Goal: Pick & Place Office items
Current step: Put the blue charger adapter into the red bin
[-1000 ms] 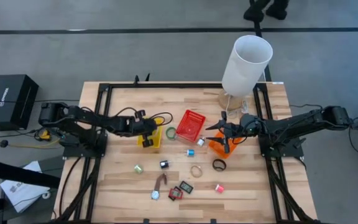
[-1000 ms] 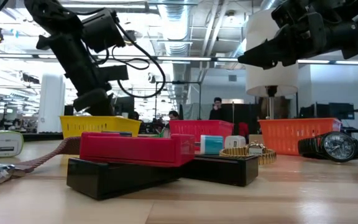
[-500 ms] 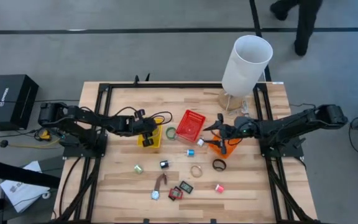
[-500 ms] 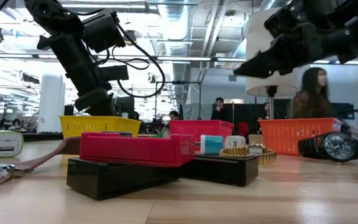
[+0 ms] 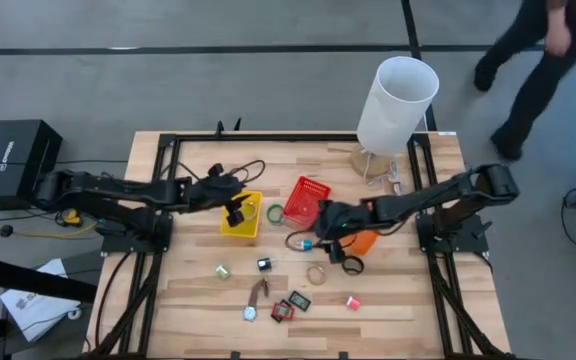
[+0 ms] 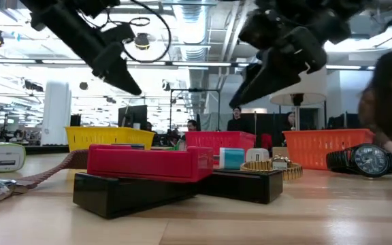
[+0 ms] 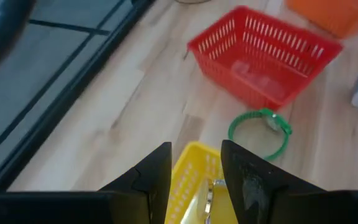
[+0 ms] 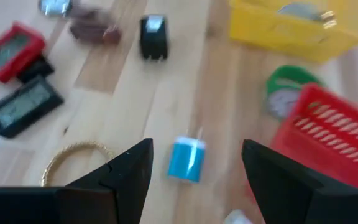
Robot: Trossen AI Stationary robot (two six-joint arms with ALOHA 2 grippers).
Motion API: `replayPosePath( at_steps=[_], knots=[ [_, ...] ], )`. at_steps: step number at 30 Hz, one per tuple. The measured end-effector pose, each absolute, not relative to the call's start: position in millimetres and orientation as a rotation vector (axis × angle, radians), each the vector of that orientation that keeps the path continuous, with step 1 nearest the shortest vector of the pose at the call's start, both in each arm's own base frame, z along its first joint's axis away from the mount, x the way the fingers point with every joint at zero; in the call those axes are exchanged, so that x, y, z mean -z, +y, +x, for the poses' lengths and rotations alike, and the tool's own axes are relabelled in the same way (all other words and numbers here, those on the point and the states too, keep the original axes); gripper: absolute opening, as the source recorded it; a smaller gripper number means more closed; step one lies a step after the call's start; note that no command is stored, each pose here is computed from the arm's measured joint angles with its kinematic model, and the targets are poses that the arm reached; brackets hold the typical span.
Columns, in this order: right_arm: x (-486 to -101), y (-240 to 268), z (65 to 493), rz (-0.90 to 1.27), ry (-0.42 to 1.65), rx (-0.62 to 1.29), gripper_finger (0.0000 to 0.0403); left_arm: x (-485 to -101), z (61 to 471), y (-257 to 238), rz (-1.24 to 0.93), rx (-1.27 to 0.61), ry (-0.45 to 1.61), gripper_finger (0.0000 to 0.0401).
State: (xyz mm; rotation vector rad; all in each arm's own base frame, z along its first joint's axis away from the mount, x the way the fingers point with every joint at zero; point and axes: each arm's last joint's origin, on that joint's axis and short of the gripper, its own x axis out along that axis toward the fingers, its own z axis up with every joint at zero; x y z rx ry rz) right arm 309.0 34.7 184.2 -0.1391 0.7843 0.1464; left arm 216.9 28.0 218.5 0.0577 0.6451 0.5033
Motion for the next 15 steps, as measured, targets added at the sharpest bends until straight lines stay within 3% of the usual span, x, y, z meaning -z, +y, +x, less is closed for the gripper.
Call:
replayPosePath(
  at_steps=[15],
  knots=[
    [-150, 46, 359, -0.122, 1.122, -0.136, 0.0239, -226, 215, 22, 0.053, -0.476, 0.590, 0.0135]
  ],
)
